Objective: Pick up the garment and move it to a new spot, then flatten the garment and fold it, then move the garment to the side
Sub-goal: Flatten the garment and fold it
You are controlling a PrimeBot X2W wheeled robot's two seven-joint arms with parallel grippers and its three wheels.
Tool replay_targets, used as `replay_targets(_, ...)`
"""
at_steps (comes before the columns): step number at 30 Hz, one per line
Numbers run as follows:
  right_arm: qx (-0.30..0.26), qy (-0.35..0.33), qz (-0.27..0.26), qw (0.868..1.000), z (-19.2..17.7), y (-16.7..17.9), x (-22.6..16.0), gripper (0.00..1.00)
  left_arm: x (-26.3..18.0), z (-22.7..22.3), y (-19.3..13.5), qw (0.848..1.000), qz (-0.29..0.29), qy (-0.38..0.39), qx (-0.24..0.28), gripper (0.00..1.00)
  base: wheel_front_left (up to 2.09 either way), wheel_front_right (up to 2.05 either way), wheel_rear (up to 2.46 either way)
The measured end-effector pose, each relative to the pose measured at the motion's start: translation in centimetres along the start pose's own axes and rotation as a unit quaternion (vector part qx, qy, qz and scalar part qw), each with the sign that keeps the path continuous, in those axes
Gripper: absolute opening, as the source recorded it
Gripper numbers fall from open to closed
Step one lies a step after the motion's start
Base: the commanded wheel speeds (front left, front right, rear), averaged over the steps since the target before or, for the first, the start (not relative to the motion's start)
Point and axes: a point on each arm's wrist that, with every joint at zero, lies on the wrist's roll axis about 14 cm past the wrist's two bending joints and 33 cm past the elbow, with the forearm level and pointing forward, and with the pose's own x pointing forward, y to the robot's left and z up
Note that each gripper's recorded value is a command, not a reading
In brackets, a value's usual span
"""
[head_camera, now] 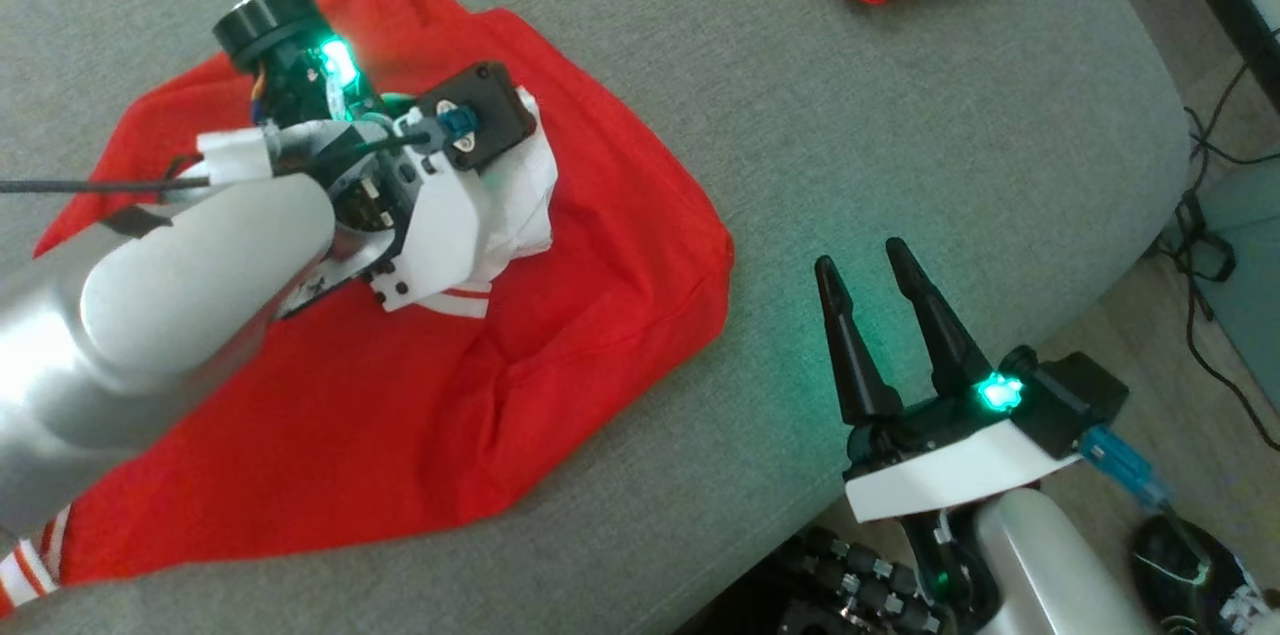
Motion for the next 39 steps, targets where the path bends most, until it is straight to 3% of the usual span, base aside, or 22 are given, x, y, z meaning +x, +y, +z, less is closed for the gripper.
replay_targets(10,-0.002,0.009,0.016,1.0,-0.7,0.8,0.5,1.0,-1.8,1.9,1.6,0.997,0.031,-0.066,0.018,0.0,0.0,0.0,0.0)
replay_targets(15,-0.014,0.006,0.028,0.999,-0.7,1.2,1.0,1.0,-6.0,4.5,5.8,0.987,0.097,-0.124,0.033,0.0,0.0,0.0,0.0)
replay_targets(21,-0.038,0.023,0.042,0.998,-2.0,1.5,1.0,1.0,-13.5,3.8,9.0,0.969,0.202,-0.138,0.023,0.0,0.0,0.0,0.0)
replay_targets(29,-0.044,0.049,0.053,0.996,-3.9,1.8,1.6,1.0,-20.8,1.0,7.1,0.956,0.274,-0.108,-0.007,0.0,0.0,0.0,0.0)
replay_targets(34,-0.056,0.081,0.06,0.993,-5.7,2.0,2.4,1.0,-23.4,1.1,6.2,0.948,0.3,-0.107,-0.012,0.0,0.0,0.0,0.0)
replay_targets(39,-0.064,0.077,0.075,0.992,-5.3,3.1,4.3,1.0,-25.0,0.9,6.0,0.942,0.319,-0.103,-0.012,0.0,0.0,0.0,0.0)
